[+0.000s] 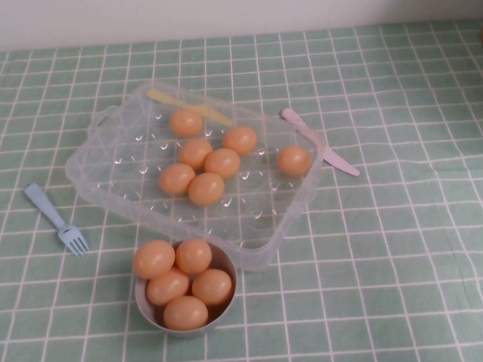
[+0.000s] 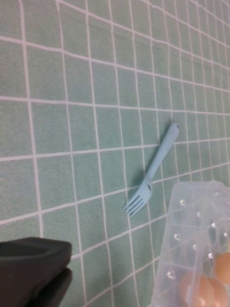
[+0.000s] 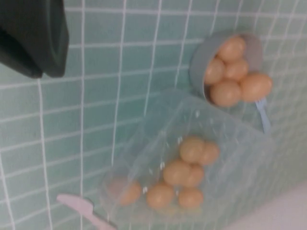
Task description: Take an egg out of the egg box
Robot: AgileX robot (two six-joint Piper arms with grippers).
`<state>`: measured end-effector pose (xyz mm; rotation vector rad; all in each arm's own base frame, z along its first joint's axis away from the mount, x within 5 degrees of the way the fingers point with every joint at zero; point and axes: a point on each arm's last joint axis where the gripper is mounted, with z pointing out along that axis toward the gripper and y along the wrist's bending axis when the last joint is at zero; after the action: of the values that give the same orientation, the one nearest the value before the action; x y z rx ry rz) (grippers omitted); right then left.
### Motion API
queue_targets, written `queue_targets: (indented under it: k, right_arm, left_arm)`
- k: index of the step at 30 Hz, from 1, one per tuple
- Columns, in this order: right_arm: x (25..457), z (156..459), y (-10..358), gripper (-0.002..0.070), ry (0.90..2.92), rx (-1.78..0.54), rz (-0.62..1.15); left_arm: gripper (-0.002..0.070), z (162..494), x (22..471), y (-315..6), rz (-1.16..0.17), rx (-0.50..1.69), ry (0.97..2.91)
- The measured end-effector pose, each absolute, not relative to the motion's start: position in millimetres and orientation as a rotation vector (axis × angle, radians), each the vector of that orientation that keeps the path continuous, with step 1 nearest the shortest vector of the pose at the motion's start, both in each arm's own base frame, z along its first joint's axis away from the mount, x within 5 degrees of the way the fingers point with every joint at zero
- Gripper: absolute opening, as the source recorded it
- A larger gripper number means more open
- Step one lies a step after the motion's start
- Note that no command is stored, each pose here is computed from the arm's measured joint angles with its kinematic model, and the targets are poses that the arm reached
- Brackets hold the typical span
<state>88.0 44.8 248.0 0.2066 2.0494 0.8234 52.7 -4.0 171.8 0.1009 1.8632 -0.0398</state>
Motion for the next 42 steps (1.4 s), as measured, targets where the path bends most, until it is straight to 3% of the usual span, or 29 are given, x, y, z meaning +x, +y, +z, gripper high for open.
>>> queue_targets:
  k: [10, 17, 28, 34, 38, 42]
  right_arm:
    - [152.0, 273.8, 55.3, -0.0017, 2.548, -0.126, 0.682]
    - [195.8, 290.4, 65.4, -0.0017, 2.619, -0.292, 0.579]
    - [247.0, 301.2, 172.4, -0.0017, 2.603, -0.884, 0.465]
    - [279.7, 303.8, 221.8, -0.0014, 2.555, -1.069, 0.373]
    - [307.0, 300.3, 239.1, 0.0044, 2.543, -1.106, 0.304]
    - [330.9, 292.7, 250.2, 0.0195, 2.557, -1.078, 0.226]
  left_arm:
    - [-0.0003, 171.8, 52.7, -4.0, -0.040, 0.101, 1.863]
    - [-0.0004, 171.8, 52.7, -4.0, -0.040, 0.101, 1.863]
    - [-0.0003, 171.8, 52.7, -4.0, -0.040, 0.101, 1.863]
    - [-0.0003, 171.8, 52.7, -4.0, -0.040, 0.101, 1.863]
    - [-0.0003, 171.8, 52.7, -4.0, -0.040, 0.101, 1.863]
    - [-0.0003, 171.8, 52.7, -4.0, -0.040, 0.101, 1.863]
